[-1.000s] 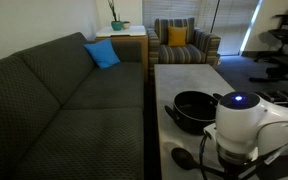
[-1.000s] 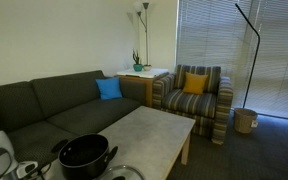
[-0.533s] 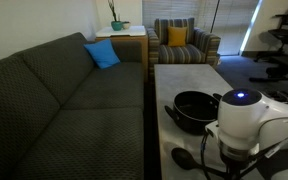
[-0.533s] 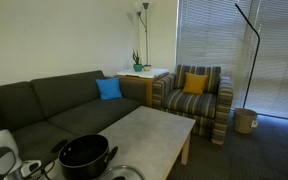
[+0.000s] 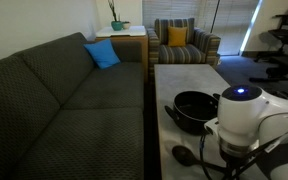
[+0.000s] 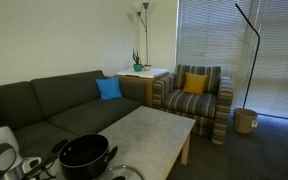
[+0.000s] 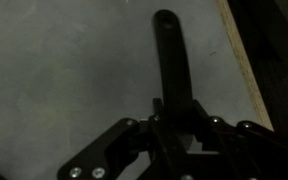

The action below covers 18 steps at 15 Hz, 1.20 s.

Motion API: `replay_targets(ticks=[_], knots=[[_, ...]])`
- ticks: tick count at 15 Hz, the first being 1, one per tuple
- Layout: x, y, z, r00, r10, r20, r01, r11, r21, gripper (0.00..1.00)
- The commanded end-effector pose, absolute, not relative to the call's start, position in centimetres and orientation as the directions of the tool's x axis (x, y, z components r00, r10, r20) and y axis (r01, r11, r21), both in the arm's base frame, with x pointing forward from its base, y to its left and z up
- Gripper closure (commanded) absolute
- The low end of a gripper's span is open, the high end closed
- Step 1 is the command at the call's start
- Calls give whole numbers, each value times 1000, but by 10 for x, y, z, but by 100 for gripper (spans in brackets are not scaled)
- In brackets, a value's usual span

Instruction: Put the black ladle inside the black pot

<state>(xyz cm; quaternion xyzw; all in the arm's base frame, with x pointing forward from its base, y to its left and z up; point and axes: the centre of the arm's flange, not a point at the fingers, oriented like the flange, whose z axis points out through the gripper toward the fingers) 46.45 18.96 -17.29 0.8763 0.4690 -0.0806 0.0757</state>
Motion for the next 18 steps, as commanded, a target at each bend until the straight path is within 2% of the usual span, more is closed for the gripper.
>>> replay_targets(ticks=[1,18], knots=[[467,172,-190,529,817,-229,846,-529,68,94],[461,195,-131,558,766,-319,821,-566,78,93]])
